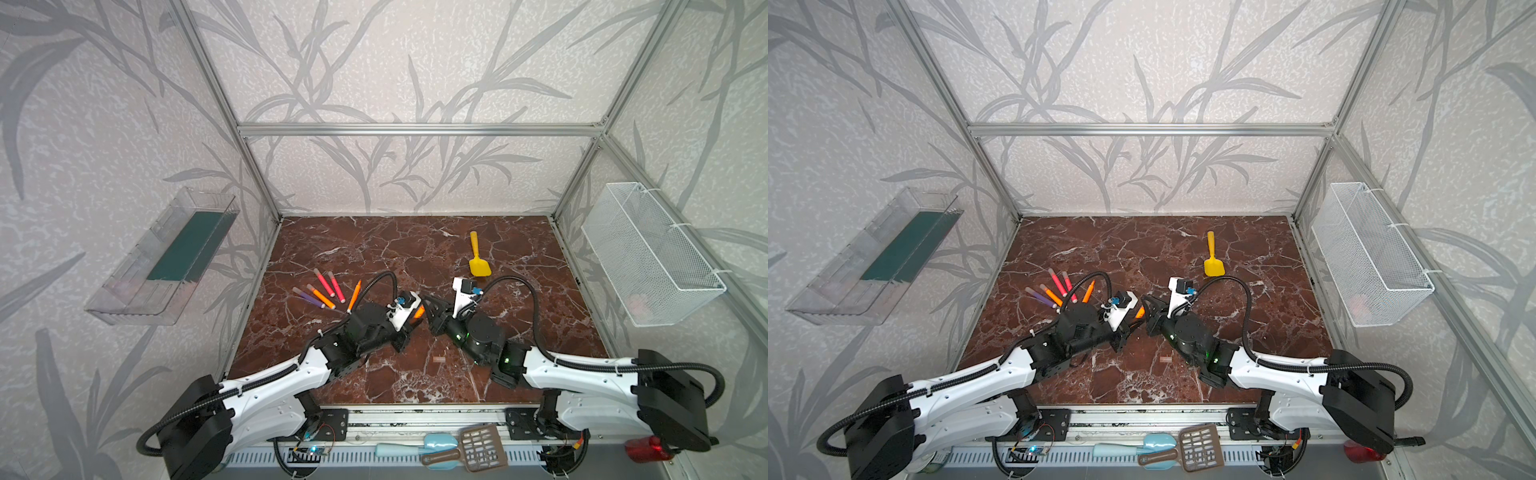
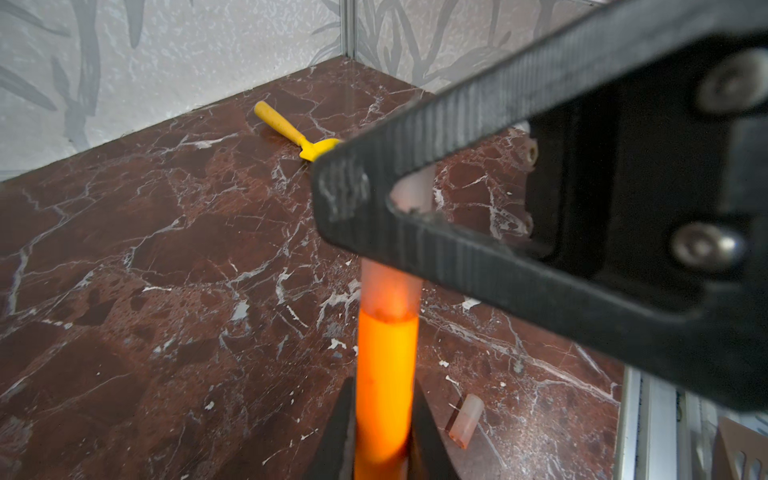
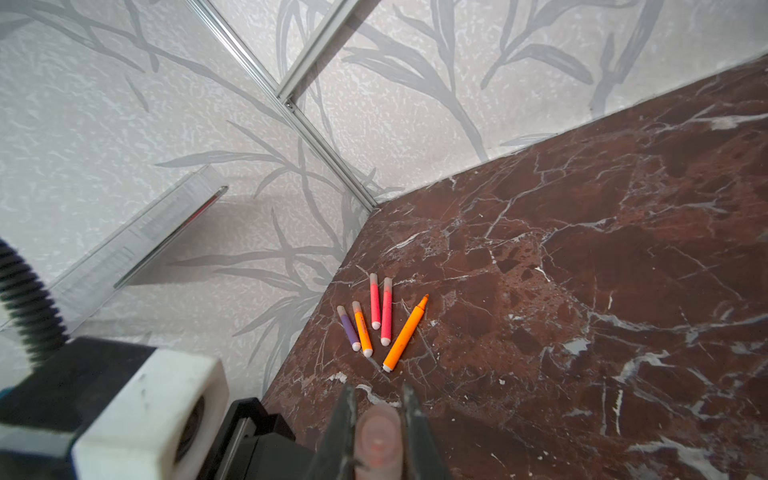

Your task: Insert the pens into the pen caps

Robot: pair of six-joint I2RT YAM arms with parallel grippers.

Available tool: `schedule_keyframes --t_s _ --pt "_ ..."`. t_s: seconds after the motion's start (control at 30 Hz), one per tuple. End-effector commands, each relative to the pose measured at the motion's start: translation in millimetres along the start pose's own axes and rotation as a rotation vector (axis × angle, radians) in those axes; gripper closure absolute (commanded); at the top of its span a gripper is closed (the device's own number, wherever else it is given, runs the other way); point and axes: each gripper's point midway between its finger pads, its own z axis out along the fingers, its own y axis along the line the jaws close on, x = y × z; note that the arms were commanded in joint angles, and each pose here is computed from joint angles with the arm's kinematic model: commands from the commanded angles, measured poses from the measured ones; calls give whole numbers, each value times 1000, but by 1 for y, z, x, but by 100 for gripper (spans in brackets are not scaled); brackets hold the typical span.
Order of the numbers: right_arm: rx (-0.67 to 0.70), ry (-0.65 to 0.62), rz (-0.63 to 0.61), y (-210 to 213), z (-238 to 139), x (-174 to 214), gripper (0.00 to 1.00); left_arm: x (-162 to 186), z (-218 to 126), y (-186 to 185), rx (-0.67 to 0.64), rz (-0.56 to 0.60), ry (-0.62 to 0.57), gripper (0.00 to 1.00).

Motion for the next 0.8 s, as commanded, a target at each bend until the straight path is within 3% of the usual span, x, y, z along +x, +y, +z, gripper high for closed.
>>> schedule_keyframes --t_s 0.0,0.1,0.27,0.5,0.57,0.67,0.77 --pt "21 547 -70 -14 -32 139 100 -149 -52 78 -375 -109 -556 100" --pt "48 564 -90 -18 -29 144 100 -149 -51 80 -382 -110 -555 100" --pt "-223 441 -142 6 -41 133 100 -152 -53 82 -361 -122 -544 100" --pt "-455 357 -207 28 -65 120 100 -154 -60 83 -275 -161 -555 100" --pt "-373 371 -198 19 -58 123 100 -153 -60 85 -287 -160 -554 100" --pt "-66 470 -119 -19 -45 139 100 -152 -58 91 -317 -165 -556 100" --pt "24 516 -72 -20 -37 146 100 -150 -56 98 -360 -168 -554 100"
